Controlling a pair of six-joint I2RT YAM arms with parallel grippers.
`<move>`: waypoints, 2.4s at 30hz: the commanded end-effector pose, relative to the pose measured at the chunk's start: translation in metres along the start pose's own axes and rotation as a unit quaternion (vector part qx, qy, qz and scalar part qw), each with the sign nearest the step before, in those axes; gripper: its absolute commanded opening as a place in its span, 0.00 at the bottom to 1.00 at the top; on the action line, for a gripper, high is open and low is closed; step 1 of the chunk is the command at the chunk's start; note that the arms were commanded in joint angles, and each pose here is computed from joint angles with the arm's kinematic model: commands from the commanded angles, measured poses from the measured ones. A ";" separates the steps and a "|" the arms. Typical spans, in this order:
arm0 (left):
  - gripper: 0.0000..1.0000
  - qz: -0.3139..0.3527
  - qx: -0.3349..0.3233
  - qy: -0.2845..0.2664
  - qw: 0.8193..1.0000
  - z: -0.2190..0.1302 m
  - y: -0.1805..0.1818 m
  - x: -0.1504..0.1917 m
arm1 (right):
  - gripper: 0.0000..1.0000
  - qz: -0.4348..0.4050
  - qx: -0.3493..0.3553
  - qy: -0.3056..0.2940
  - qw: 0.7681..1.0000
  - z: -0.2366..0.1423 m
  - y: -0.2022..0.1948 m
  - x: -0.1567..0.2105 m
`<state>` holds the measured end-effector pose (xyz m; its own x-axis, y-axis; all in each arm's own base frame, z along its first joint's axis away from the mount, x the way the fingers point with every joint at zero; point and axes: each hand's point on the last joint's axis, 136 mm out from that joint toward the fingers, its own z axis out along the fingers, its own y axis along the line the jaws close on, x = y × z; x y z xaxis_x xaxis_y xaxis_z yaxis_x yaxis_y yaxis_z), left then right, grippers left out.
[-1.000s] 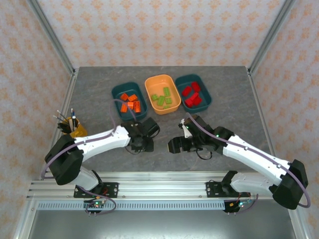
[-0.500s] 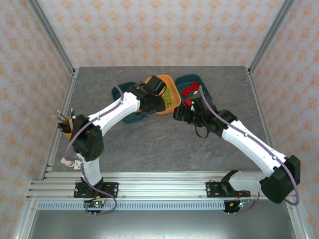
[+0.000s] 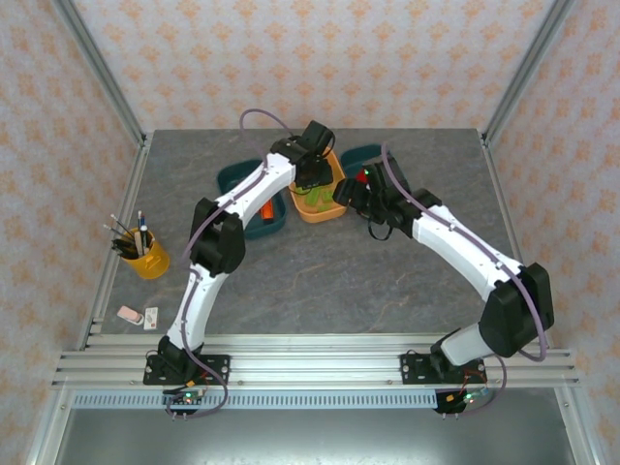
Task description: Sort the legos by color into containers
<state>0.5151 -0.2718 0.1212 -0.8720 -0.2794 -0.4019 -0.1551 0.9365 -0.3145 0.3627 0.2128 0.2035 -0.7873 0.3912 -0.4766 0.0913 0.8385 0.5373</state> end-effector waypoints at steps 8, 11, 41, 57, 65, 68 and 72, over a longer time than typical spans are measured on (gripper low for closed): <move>0.36 -0.007 -0.040 -0.037 0.998 0.033 0.025 -0.040 | 0.78 0.034 -0.022 -0.030 0.999 -0.005 0.001 -0.032; 0.35 -0.015 -0.042 -0.037 0.998 0.047 0.032 -0.042 | 0.78 0.037 -0.018 -0.030 0.999 -0.006 -0.004 -0.032; 0.99 -0.012 0.015 -0.107 0.994 -0.129 0.030 -0.049 | 1.00 -0.033 0.065 -0.114 0.991 -0.086 -0.043 -0.040; 1.00 0.039 -0.259 -0.251 0.932 -0.261 0.244 0.083 | 1.00 -0.069 0.257 -0.285 0.921 -0.139 -0.143 -0.049; 1.00 0.149 -0.272 -0.258 0.915 -0.215 0.283 0.113 | 1.00 -0.125 0.327 -0.359 0.865 -0.114 -0.203 -0.024; 1.00 0.136 -0.237 -0.309 0.911 -0.200 0.292 0.116 | 1.00 -0.133 0.321 -0.354 0.868 -0.104 -0.207 -0.029; 1.00 0.099 -0.222 -0.329 0.912 -0.179 0.311 0.113 | 1.00 -0.135 0.336 -0.341 0.867 -0.087 -0.220 -0.039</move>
<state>0.2569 0.0259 0.1090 -0.6038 0.0082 -0.7971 -0.2995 0.9243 0.2364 0.3033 -0.0157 0.1496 -0.3850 0.0930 -0.9182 0.4591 0.8824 -0.1031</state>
